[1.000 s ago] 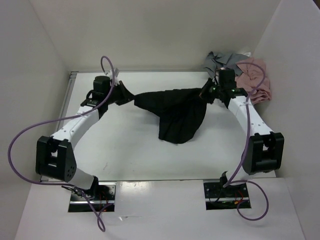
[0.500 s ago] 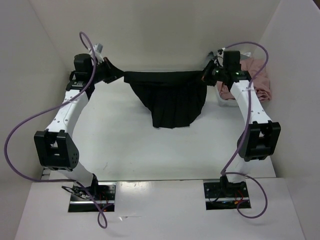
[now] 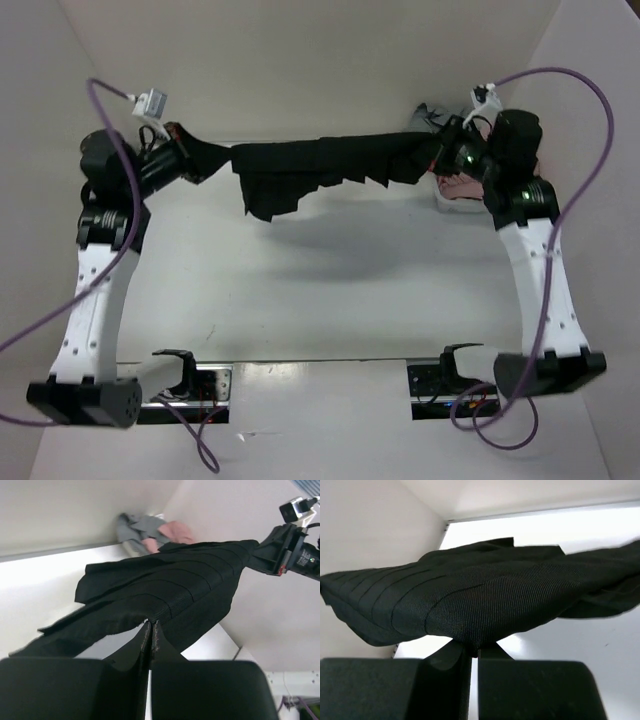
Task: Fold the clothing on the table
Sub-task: Flatten the skirt out
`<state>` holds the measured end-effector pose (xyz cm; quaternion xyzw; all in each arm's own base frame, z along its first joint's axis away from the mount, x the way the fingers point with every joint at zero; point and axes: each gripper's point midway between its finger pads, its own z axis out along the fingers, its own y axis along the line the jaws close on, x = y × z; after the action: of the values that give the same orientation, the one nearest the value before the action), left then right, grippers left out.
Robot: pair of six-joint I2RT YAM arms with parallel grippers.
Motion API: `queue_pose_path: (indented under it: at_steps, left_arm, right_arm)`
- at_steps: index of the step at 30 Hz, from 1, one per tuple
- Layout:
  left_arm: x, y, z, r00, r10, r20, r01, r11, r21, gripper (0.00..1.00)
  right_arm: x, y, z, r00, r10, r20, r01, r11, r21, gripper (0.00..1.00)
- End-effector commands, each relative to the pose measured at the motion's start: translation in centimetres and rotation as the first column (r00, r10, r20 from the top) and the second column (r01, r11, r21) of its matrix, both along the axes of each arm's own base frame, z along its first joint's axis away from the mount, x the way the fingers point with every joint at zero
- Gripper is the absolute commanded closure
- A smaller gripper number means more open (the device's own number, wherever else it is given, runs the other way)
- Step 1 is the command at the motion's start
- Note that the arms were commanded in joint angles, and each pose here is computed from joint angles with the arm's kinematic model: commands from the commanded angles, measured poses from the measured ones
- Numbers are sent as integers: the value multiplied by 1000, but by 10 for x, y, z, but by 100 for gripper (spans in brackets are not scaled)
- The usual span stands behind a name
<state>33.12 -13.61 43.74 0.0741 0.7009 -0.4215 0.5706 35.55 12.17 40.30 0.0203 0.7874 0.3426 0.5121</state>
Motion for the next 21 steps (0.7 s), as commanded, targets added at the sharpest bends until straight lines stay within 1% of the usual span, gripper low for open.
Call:
queue_pose_path:
  at_steps: [1,2,3,4,6,10,11,12,13,14,15,16,17,18,19,20,21]
  left_arm:
    - [-36,0,-7,999,-40,29,39,999,23,100]
    - [-53,-3,1,997,-58,56,58,998,16,100]
    - [-61,-5,2,995,-77,57,76,997,11,100]
    - [-72,-7,3,993,-100,60,99,995,12,100]
    - [-78,-8,0,993,-110,38,110,994,10,100]
    - [-78,-10,-4,993,-120,21,120,993,2,100]
    - [-76,-9,-7,994,-109,12,109,994,0,100]
    - [-70,-8,-11,995,-100,-3,100,995,-2,100]
    - [-65,-8,-16,995,-100,-14,100,995,-3,100]
    - [-53,-7,-26,994,-100,-43,100,995,-6,100]
    - [-46,-8,-26,994,-100,-42,99,995,-14,100]
    - [-30,-8,-38,991,-100,-87,98,995,-25,100]
    - [-19,-6,-44,991,-88,-103,86,996,-26,100]
    - [-7,-2,-43,993,-67,-97,65,998,-24,100]
    - [15,2,-56,989,-56,-139,53,998,-28,100]
    - [26,4,-40,994,-45,-102,43,999,-24,100]
    - [38,8,-37,994,-35,-103,32,999,-24,100]
  right_arm:
    - [-51,-3,34,982,9,188,-5,1000,-26,100]
    - [-60,-4,26,983,10,181,-5,1000,-26,100]
    - [-81,-5,39,972,9,236,-3,1000,-23,100]
    - [-89,-6,43,969,8,248,-3,1000,-22,100]
    - [-104,-7,42,971,6,241,-3,1000,-14,100]
    - [-104,-5,22,983,13,182,-12,1000,-6,100]
    - [-101,-4,6,991,7,131,-9,1000,12,100]
    - [-96,-3,-6,996,6,92,-7,1000,17,100]
    - [-89,-3,-13,996,6,84,-7,1000,17,100]
    - [-76,-1,-36,1000,2,12,-2,1000,27,100]
    - [-69,1,-42,1000,11,-3,-11,999,39,100]
    - [-62,4,-51,999,24,-24,-23,999,42,100]
    - [-46,3,-67,997,20,-77,-16,999,51,100]
    - [-38,5,-73,995,32,-90,-27,998,54,100]
    - [-18,0,-74,995,24,-99,-18,998,60,100]
    - [-8,-2,-73,994,26,-103,-20,998,66,100]
    - [1,-4,-68,995,31,-95,-24,997,72,100]
